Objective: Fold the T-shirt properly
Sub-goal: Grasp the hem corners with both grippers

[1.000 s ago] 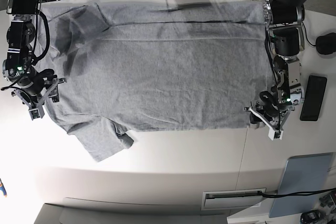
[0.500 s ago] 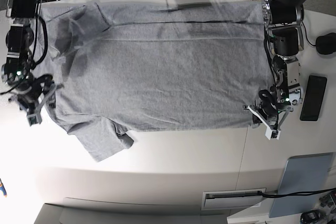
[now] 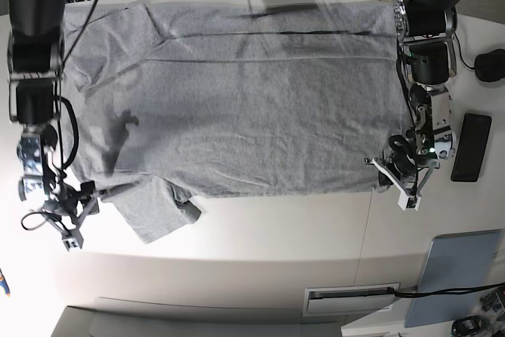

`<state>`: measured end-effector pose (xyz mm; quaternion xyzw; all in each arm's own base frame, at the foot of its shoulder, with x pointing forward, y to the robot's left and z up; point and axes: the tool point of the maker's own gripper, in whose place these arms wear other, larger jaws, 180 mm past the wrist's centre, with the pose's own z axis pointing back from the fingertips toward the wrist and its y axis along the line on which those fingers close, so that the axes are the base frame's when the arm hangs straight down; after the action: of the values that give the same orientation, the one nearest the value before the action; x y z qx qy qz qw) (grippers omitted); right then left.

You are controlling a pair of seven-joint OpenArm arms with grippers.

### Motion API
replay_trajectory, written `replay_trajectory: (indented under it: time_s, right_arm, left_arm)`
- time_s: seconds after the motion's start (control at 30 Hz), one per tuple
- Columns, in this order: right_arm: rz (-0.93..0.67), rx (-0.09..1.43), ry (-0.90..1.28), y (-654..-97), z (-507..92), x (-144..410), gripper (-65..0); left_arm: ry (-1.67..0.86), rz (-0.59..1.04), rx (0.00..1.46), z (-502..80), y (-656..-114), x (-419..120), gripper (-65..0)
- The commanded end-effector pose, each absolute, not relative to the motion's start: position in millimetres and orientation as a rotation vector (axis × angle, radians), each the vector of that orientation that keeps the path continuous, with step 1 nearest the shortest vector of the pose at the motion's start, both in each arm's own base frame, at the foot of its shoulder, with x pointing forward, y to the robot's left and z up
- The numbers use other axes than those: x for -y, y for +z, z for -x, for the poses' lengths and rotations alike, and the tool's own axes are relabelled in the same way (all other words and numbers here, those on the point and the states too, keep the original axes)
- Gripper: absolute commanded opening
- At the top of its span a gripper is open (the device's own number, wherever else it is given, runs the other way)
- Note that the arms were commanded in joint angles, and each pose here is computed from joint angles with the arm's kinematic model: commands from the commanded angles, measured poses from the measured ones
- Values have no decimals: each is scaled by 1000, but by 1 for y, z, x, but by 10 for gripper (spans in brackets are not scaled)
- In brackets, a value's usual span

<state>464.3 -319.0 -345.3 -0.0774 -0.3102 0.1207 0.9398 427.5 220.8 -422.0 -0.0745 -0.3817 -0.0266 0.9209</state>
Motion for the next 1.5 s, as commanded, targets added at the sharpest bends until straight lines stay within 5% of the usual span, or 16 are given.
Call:
replay_trajectory:
  time_s: [0.0,0.37,0.87,1.47]
  right_arm:
    - [144,666,252,-333,-478,315,-341]
    - [123,592,266,-377,-487,287,-341]
    - [157,660,251,-333,-514,300,-341]
    - [178,604,256,-381,-483,304,-341]
  left_arm:
    - [-60,142,816,-438,-408,-226,-650]
    - [-60,141,812,-437,-409,-227,-650]
    - [-61,140,801,-436,-410,-227,-650]
    - [-61,141,801,-436,-410,-226,-650]
